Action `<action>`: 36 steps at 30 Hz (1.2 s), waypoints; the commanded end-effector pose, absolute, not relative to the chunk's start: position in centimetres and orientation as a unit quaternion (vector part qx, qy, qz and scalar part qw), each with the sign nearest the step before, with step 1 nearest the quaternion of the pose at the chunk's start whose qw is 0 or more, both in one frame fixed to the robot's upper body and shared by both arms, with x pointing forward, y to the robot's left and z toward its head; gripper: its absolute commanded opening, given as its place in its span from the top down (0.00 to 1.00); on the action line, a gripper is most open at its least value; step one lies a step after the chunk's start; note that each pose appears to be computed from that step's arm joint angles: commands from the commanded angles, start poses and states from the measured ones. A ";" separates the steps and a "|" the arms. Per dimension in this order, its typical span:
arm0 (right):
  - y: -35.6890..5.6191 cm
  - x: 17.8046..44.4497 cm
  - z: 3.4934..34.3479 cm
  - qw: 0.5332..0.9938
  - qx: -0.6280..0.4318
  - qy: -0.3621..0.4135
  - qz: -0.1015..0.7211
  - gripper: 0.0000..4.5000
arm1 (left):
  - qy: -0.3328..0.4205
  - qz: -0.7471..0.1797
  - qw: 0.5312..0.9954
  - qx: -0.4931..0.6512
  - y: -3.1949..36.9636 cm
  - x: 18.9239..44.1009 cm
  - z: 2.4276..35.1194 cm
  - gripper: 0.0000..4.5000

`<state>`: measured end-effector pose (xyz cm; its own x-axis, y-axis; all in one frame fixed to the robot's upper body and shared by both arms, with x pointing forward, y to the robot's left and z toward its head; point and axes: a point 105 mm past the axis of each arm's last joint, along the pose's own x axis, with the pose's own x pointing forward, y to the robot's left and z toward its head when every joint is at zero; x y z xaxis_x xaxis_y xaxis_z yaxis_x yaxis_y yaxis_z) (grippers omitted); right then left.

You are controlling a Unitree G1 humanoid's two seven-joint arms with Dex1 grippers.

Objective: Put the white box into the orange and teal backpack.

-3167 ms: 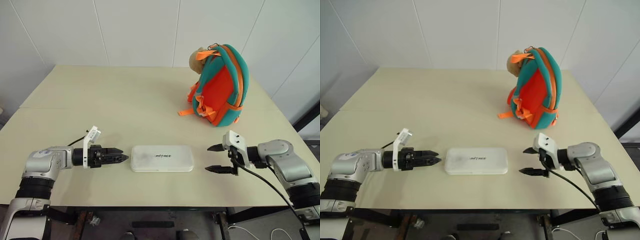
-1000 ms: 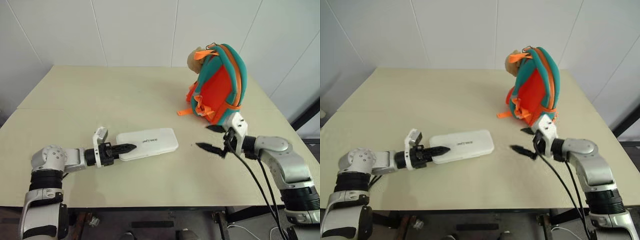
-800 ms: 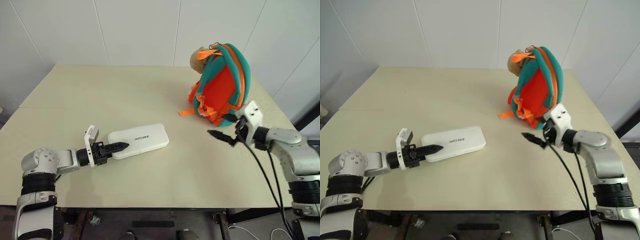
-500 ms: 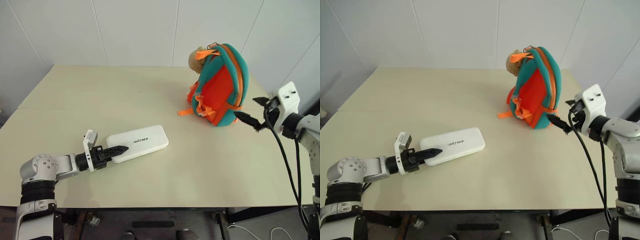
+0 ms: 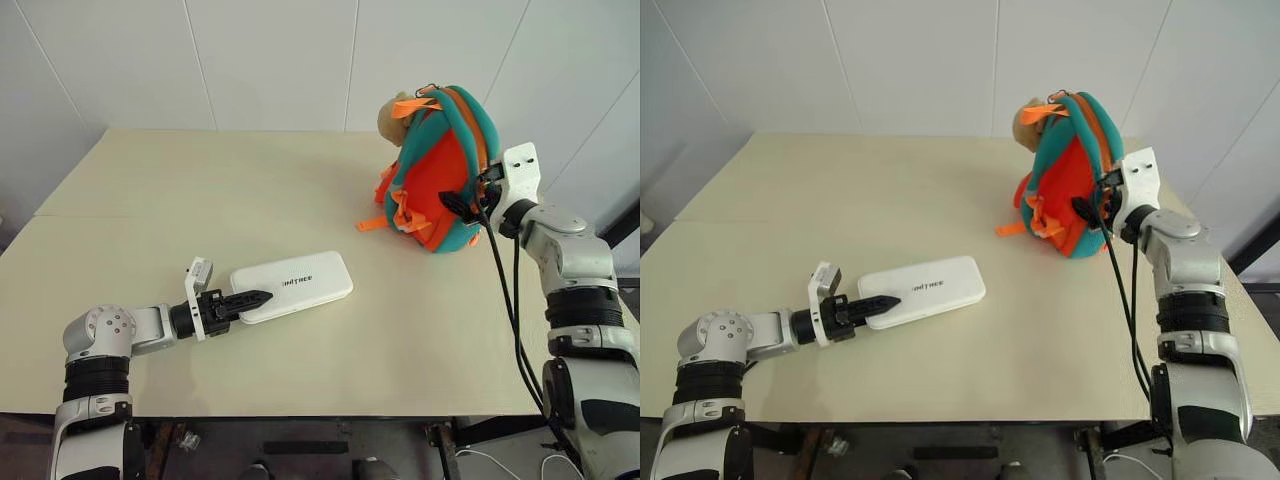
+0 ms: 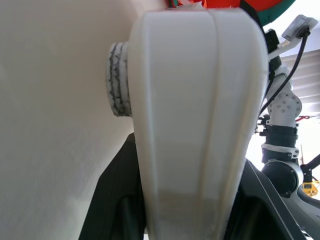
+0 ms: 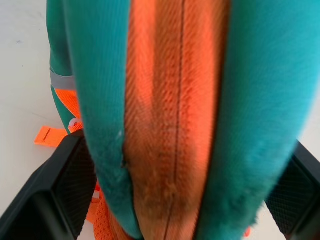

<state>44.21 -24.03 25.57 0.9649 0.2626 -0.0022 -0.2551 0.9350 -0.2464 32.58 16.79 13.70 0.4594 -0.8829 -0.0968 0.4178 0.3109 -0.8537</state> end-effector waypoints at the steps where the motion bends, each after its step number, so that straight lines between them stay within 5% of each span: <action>1: -25.2 43.6 26.9 0.978 -0.155 -0.036 0.132 0.27 | 0.279 -0.437 0.761 -0.391 16.7 32.5 14.3 0.70; 11: -29.7 35.1 27.9 0.964 -0.196 0.000 0.179 0.99 | 0.284 -0.436 0.760 -0.389 16.0 33.1 13.5 0.70; 21: -33.8 30.7 26.0 0.966 -0.198 0.016 0.164 0.99 | 0.293 -0.447 0.754 -0.381 15.3 33.8 13.4 0.70; 34: -36.9 28.8 25.4 0.958 -0.271 0.038 0.080 0.01 | 0.301 -0.449 0.753 -0.375 15.6 34.4 13.2 0.70; 36: -37.5 28.0 25.3 0.958 -0.271 0.049 0.075 0.01 | 0.302 -0.451 0.752 -0.373 15.6 34.4 13.2 0.70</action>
<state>28.96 -36.89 23.20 0.9733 0.1441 -0.1784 -0.2128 0.8579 -0.4678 34.14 15.16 12.92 0.4025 -0.9108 -0.0920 0.4424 0.2815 -0.8515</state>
